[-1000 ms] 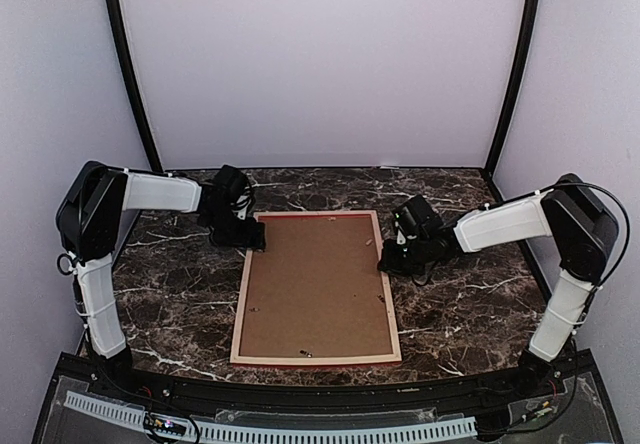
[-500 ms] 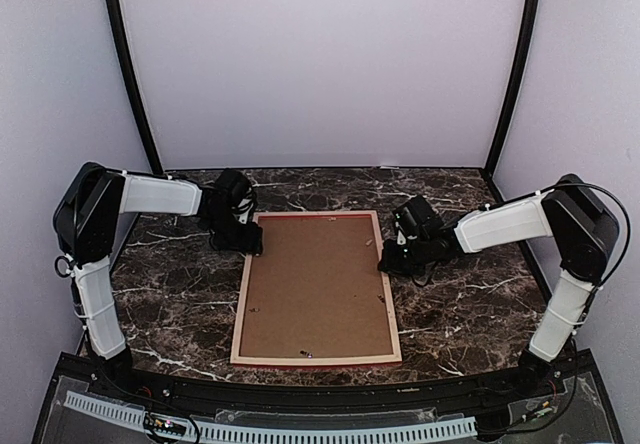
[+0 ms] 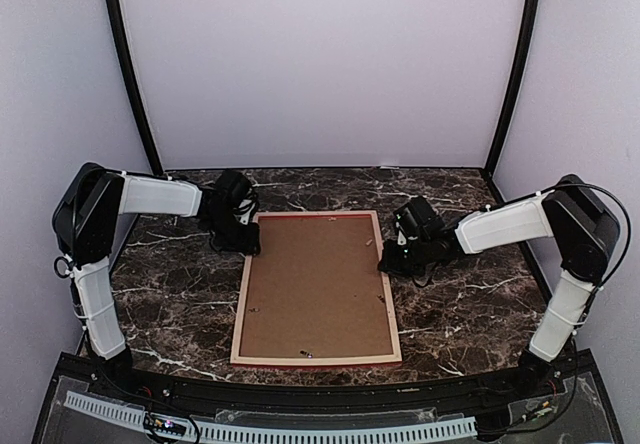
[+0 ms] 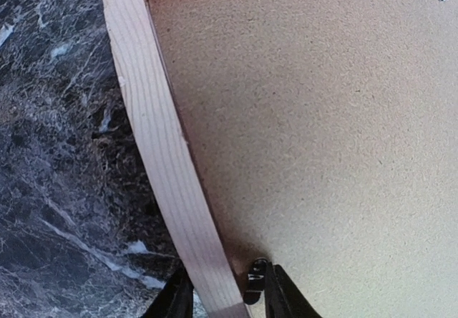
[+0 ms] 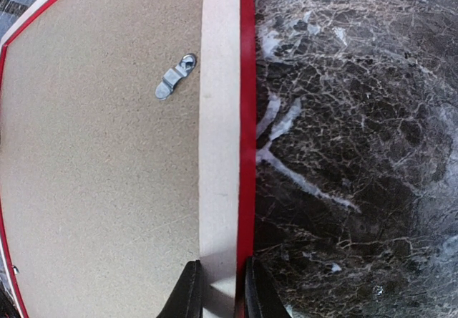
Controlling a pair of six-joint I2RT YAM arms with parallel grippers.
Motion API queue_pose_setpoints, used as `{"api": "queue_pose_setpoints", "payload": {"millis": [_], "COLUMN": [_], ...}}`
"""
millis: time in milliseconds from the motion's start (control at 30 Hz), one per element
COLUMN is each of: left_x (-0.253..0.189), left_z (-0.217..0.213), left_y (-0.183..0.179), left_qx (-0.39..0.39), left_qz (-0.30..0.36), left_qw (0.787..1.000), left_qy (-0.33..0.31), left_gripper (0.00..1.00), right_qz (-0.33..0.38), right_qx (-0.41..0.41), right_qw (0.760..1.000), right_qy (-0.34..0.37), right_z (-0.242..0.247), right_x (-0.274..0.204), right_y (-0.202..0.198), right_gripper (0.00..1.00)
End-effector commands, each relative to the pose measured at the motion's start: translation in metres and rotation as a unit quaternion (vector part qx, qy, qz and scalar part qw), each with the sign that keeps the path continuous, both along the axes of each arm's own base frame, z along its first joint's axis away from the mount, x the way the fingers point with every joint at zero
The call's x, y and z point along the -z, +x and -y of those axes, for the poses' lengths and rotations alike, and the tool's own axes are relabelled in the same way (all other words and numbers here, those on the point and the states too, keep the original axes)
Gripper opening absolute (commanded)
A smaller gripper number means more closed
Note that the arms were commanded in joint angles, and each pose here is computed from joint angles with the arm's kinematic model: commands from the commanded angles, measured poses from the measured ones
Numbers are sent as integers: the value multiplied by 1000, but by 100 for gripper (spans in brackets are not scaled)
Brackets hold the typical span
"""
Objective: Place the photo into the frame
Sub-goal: Press the fastener onto the backboard.
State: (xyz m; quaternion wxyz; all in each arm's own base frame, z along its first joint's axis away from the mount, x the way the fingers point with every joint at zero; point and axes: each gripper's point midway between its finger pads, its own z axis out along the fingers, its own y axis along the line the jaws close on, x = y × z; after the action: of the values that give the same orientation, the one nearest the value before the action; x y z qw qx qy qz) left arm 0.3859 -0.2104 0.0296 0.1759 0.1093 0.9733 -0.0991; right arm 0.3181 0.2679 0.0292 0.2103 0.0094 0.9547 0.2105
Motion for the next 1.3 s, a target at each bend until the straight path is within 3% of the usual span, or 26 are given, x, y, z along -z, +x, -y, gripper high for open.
{"api": "queue_pose_setpoints", "payload": {"millis": [0,333,533,767,1133,1267], "left_x": [6,2,1,0,-9,-19], "left_z": [-8,-3,-5,-14,-10,-14], "left_y": [-17,-14,-15,-13,-2,2], "left_qx": [8,12,13,11,13,3], "left_qz": [-25,-17,-20,-10,22,48], "left_qw": [999,1000,1000,999,999,998], "left_qy": [18,4,10,37,24,28], "left_gripper": [33,29,41,44,27,16], "right_qz": [-11,-11,-15,-19,-17,-18], "right_qx": [2,-2,-5,-7,-12,-17], "right_qw": [1000,1000,1000,1000,1000,1000], "right_qy": [9,7,10,12,-9,-11], "right_z": [0,-1,-3,-4,2,1], "right_x": [-2,-1,2,6,9,9], "right_y": [-8,-7,-8,-10,-8,-8], "right_gripper": [14,14,14,14,12,11]}}
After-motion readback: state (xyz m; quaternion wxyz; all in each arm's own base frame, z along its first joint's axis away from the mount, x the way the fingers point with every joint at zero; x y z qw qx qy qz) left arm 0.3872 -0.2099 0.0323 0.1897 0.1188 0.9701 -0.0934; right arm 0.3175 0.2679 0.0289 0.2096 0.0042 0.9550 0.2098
